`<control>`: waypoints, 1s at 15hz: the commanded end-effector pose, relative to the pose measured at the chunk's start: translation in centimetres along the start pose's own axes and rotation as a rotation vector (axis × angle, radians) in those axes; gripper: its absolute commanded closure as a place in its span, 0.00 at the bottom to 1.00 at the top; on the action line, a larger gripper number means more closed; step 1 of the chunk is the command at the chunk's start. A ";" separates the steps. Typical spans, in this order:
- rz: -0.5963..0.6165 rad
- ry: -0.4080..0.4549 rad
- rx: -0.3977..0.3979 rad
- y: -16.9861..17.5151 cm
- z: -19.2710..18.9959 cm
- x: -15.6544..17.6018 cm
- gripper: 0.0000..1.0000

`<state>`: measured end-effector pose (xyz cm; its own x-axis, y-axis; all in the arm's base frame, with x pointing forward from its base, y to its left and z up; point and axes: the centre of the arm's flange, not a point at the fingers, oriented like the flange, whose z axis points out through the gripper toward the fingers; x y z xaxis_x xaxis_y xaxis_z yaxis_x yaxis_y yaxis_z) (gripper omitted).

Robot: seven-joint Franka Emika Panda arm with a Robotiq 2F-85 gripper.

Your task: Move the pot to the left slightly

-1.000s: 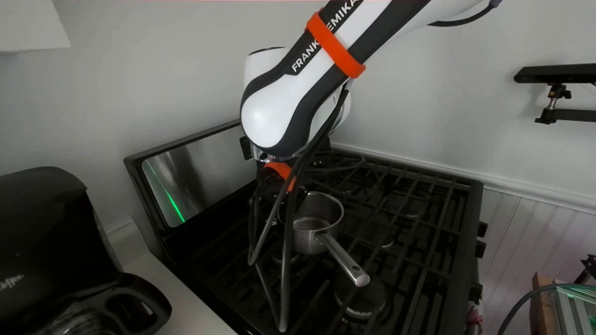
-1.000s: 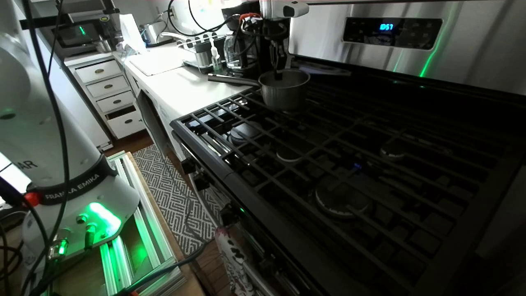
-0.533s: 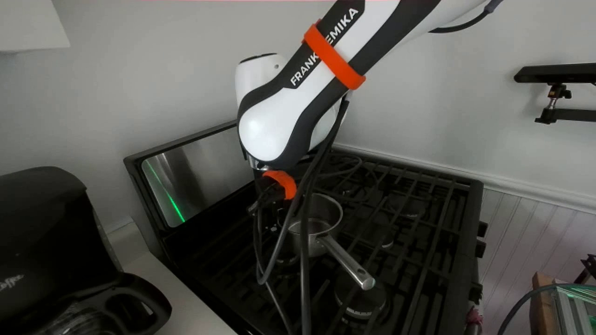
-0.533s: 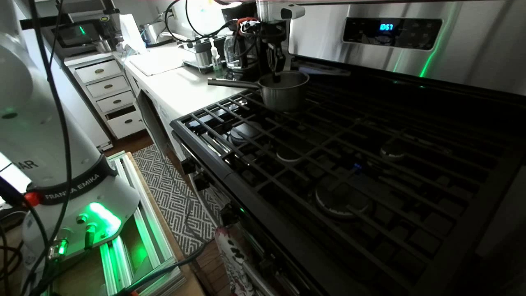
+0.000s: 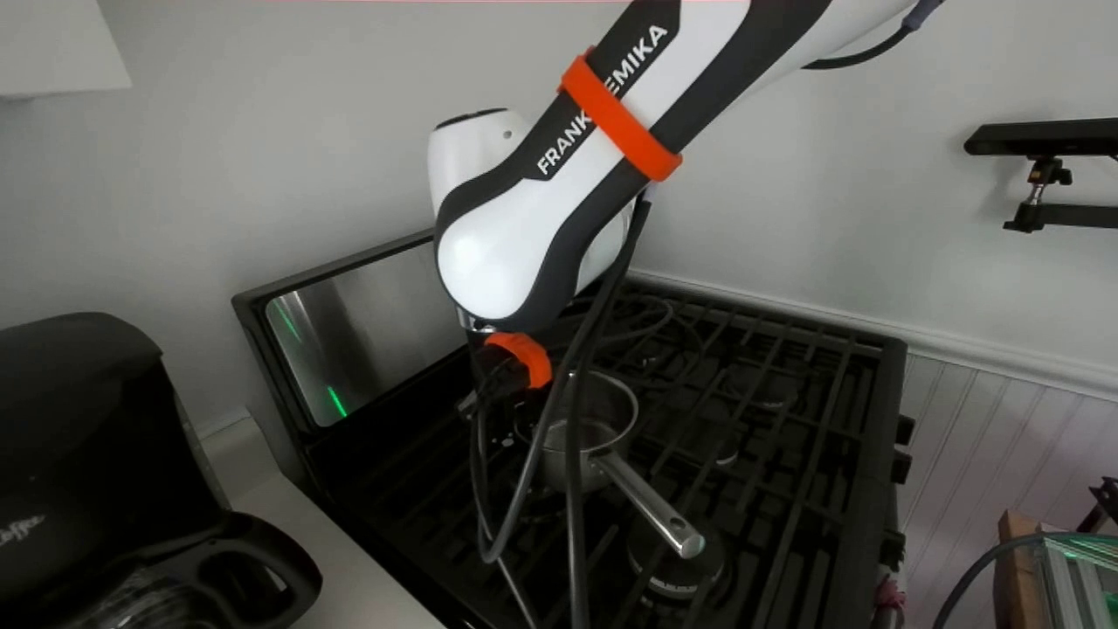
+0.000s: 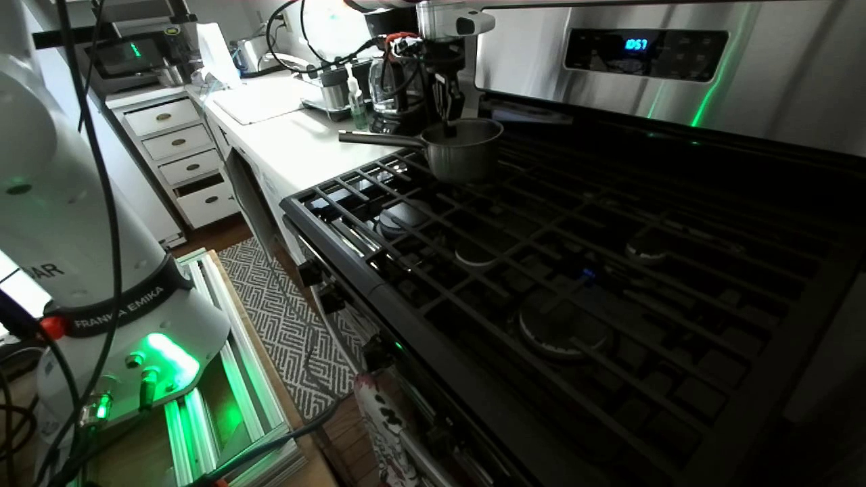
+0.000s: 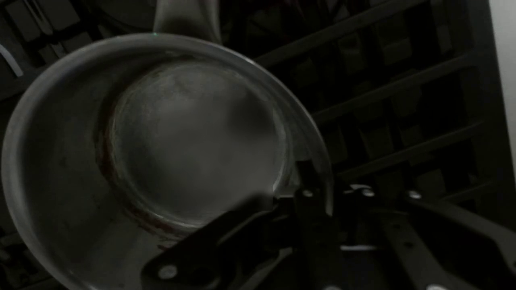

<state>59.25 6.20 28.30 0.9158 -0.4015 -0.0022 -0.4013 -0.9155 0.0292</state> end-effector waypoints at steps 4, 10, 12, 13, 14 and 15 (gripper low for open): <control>0.004 0.030 -0.004 -0.8 -0.5 0.5 0.98; 0.016 0.035 0.003 -0.5 -1.1 0.7 0.41; 0.031 0.039 0.015 0.2 -1.8 0.7 0.29; 0.039 0.043 0.018 0.6 -2.2 0.6 0.20; 0.053 0.051 0.020 1.2 -2.7 0.2 0.14; 0.062 0.054 0.024 1.7 -3.4 0.0 0.06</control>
<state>59.97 5.64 29.67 0.9076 -0.4189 0.0286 -0.4194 -0.9077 0.0142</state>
